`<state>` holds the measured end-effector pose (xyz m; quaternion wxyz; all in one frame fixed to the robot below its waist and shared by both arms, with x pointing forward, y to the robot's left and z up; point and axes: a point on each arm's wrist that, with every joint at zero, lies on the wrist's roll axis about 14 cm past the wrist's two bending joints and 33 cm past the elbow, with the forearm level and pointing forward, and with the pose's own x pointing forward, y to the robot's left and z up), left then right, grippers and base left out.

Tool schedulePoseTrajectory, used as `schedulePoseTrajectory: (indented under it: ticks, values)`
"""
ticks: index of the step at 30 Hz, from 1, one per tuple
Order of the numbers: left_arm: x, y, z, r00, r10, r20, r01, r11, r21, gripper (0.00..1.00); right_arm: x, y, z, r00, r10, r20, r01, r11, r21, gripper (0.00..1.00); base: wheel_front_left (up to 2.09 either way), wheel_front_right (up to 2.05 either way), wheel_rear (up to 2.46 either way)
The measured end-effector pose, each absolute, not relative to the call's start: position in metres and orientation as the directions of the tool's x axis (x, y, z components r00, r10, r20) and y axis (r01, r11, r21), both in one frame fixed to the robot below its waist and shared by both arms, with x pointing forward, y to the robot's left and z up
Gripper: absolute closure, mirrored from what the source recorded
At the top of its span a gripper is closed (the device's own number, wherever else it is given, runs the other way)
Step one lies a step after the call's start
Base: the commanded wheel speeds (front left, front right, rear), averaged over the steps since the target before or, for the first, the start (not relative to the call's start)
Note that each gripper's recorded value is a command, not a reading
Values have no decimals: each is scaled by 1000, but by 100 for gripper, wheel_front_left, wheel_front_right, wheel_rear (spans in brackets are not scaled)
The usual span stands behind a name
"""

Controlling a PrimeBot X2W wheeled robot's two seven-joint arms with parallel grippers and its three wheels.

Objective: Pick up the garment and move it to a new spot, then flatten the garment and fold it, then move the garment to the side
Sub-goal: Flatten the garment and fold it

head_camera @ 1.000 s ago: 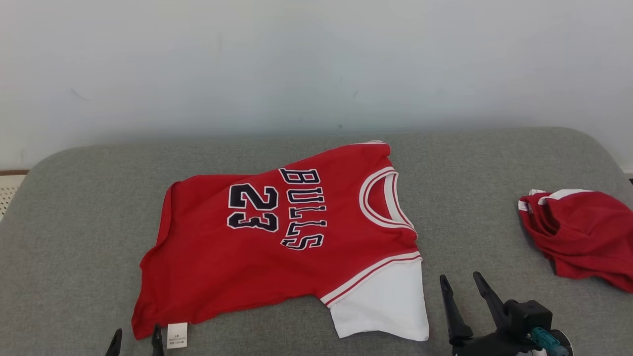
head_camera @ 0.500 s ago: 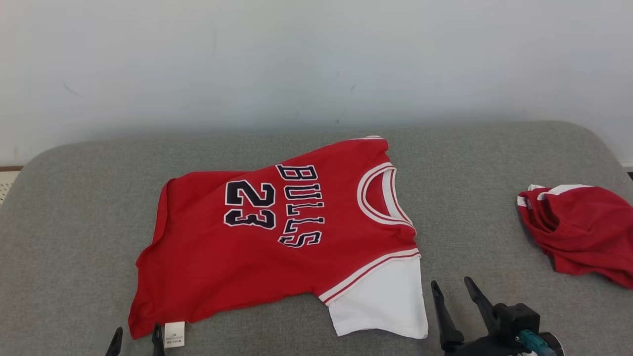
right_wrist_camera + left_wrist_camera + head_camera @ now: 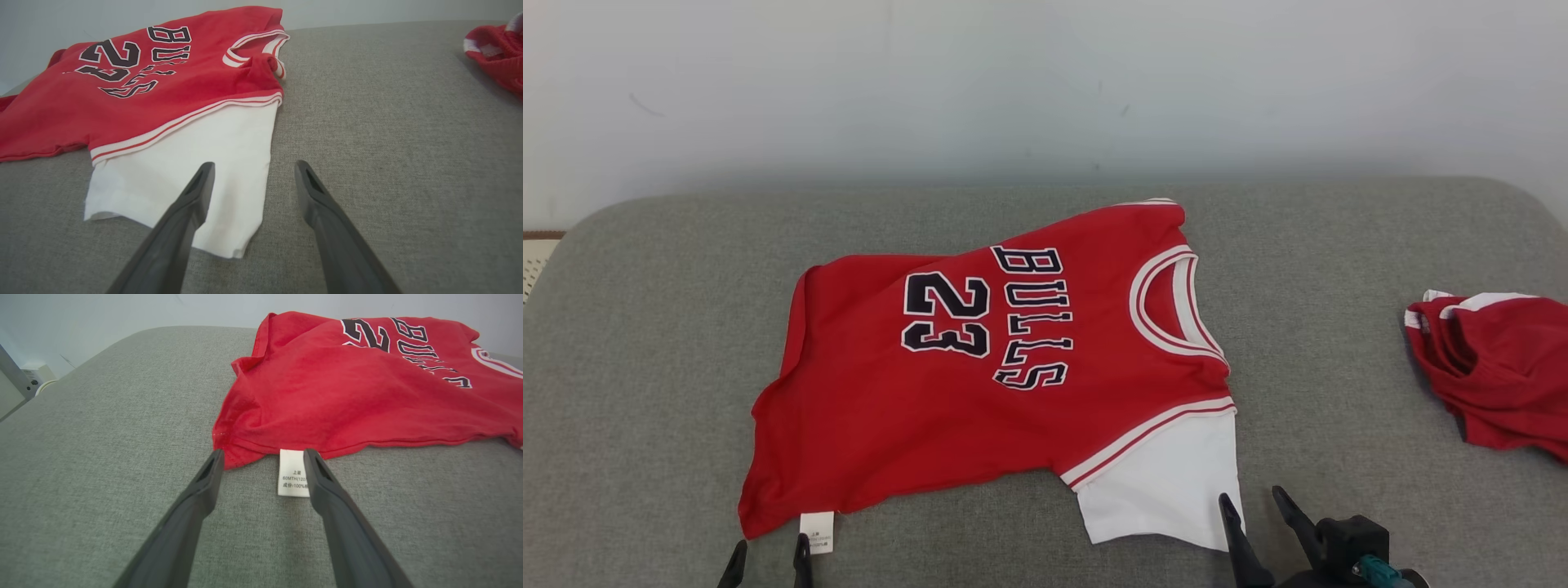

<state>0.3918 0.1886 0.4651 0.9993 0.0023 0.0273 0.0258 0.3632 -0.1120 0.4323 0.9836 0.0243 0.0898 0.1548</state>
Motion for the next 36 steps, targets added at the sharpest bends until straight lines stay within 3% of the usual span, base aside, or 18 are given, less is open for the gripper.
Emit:
schedulePoseTrajectory:
  ticks: [16, 17, 18, 19, 20, 28, 36]
  values:
    - [396, 196, 454, 994, 72, -85, -71, 997, 7, 0, 370, -100, 389, 889, 338, -309, -325, 941, 93, 1, 0, 0, 0]
    - [397, 196, 454, 994, 72, -84, -72, 997, 7, 0, 369, -99, 386, 886, 340, -316, -327, 940, 96, 18, 0, 0, 0]
    - [398, 196, 455, 994, 72, -83, -71, 997, 7, 0, 368, -99, 384, 882, 342, -324, -329, 939, 96, 51, 0, 0, 0]
    - [399, 195, 456, 994, 71, -79, -71, 997, 6, 0, 368, -98, 383, 879, 345, -329, -333, 938, 94, 70, 0, 0, 0]
    - [400, 195, 457, 995, 70, -76, -70, 998, 6, 0, 369, -98, 382, 878, 344, -332, -332, 938, 97, 100, 0, 0, 0]
    - [404, 191, 459, 996, 59, -69, -59, 998, 0, 0, 371, -109, 385, 891, 316, -325, -298, 949, 106, 100, 0, 0, 0]
    - [410, 176, 457, 997, 16, -74, -19, 999, -34, 0, 368, -173, 386, 926, 176, -333, -173, 984, 38, 100, 0, 0, 0]
